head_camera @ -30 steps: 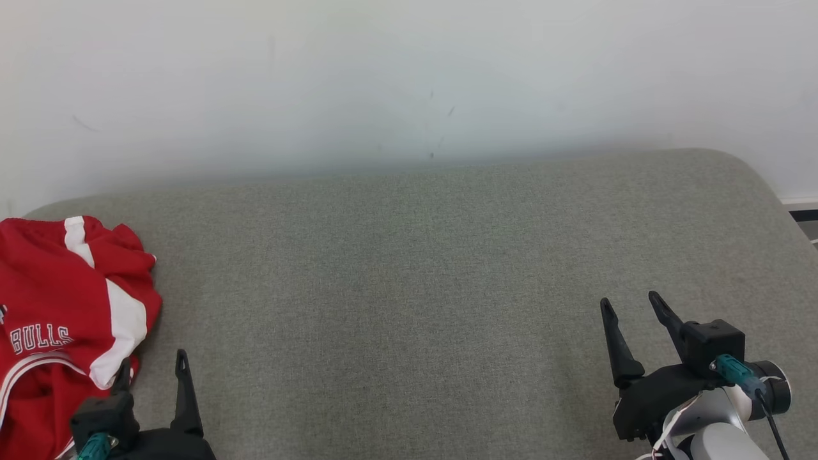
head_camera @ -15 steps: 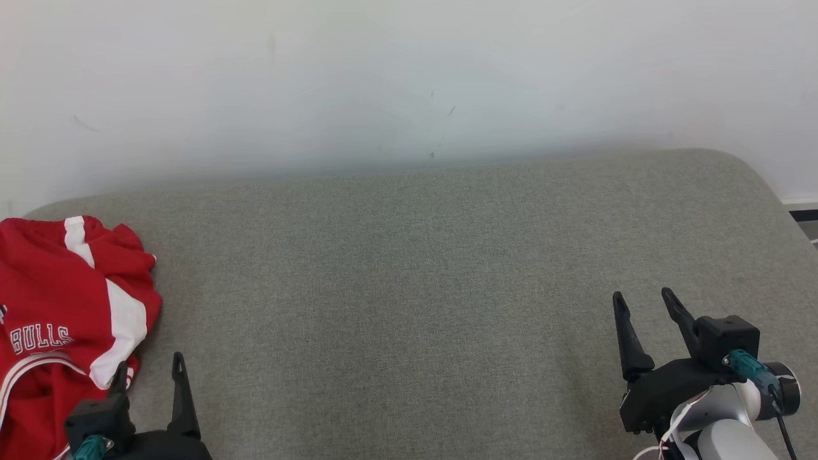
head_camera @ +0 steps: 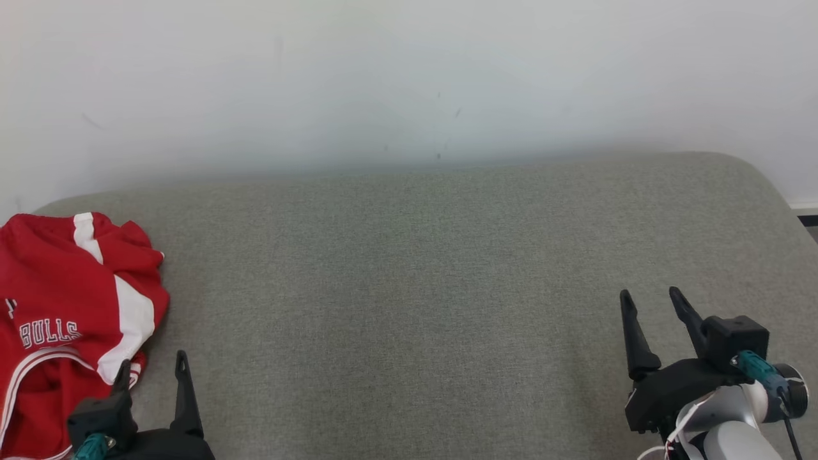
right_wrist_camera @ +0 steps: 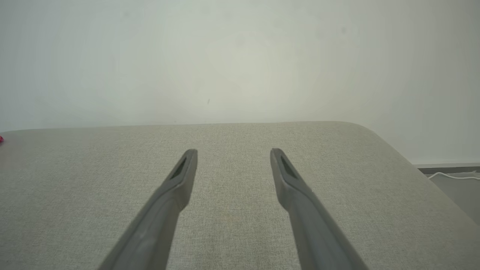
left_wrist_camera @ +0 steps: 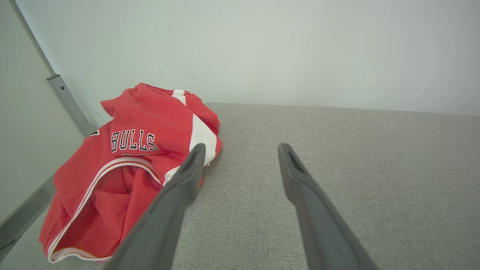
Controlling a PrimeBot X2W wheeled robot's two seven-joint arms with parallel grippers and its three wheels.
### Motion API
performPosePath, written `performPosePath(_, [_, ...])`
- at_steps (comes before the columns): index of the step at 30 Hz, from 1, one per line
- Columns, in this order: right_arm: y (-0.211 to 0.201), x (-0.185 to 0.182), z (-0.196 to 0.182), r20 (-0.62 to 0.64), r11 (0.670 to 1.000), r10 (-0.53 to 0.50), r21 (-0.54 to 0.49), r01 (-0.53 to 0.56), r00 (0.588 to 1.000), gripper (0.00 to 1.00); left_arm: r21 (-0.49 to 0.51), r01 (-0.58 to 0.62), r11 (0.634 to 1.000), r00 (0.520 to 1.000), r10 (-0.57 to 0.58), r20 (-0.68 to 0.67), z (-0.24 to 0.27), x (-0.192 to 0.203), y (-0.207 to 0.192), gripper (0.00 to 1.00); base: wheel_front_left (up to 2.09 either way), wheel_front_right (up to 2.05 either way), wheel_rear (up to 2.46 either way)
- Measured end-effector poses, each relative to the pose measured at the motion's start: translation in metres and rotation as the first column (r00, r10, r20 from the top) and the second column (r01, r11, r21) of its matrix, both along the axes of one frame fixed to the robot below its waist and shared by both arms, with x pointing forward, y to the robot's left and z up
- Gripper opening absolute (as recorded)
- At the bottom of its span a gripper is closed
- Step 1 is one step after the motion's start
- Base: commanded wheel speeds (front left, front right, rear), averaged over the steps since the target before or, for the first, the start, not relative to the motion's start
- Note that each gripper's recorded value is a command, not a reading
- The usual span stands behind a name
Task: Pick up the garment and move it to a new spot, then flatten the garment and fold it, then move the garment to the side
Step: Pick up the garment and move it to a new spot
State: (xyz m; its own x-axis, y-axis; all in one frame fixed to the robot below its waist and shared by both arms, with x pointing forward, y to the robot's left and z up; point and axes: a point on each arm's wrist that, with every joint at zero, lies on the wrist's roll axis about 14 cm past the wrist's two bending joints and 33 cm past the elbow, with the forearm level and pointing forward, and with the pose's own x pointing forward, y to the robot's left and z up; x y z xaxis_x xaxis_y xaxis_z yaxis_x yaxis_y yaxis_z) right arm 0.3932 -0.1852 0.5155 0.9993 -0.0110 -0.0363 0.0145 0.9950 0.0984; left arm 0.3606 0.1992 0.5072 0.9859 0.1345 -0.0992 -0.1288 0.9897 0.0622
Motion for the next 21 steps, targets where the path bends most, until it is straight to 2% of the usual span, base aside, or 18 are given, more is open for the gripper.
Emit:
performPosePath(10, [0.016,0.005,-0.006,-0.019,0.999,0.045,0.002,-0.045,0.999,1.00,-0.003,-0.050,0.999,0.999,0.050,0.002,0.002,-0.010,0.015,1.00,0.00,0.00,0.00])
performPosePath(21, [0.058,0.018,-0.007,-0.024,0.988,0.155,0.004,-0.155,0.988,1.00,-0.002,-0.156,0.988,0.988,0.156,0.003,0.004,-0.035,0.047,1.00,0.00,0.00,0.00])
